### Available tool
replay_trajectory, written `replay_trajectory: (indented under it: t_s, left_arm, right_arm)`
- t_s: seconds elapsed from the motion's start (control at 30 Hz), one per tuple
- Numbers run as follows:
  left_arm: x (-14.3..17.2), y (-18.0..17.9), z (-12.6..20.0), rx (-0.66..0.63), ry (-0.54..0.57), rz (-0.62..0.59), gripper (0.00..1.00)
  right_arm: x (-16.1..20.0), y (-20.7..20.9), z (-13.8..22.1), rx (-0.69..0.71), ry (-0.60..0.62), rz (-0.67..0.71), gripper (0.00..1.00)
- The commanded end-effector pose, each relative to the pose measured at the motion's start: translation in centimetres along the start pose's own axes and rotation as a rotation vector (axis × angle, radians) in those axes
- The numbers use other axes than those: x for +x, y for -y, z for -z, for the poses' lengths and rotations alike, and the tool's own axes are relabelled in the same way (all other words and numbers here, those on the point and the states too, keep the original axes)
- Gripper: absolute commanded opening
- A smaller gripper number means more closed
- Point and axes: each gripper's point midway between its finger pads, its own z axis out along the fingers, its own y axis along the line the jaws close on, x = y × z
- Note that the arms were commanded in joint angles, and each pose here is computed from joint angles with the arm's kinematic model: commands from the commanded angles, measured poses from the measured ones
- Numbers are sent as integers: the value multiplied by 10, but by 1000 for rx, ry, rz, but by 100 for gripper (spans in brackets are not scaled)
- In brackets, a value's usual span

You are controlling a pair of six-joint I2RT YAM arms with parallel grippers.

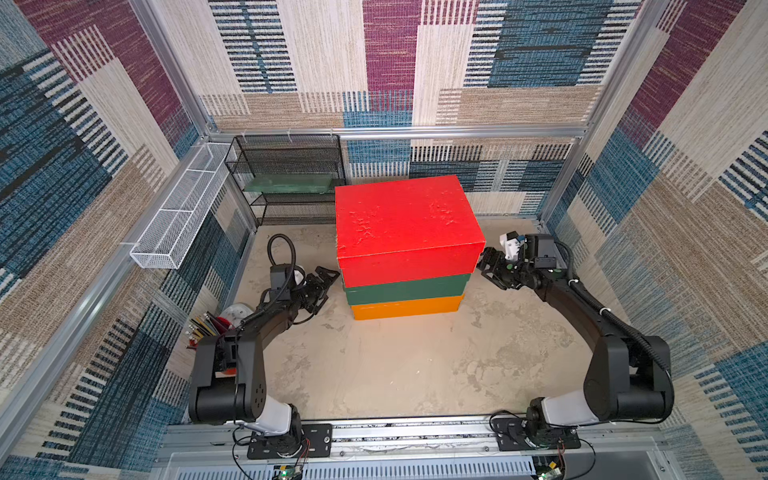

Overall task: Stack the shoeboxes
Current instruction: Adjust the shoebox.

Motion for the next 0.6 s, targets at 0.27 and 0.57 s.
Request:
replay_trajectory:
  t_s: [0.27, 0.57]
  left_arm:
    - [2, 58, 39, 72, 62, -77, 100]
    - [11, 73, 20, 71, 18, -110, 100]
  right_arm:
    - [0, -28, 5, -62, 2, 42, 91]
    - [0, -47, -5, -82, -15, 74, 91]
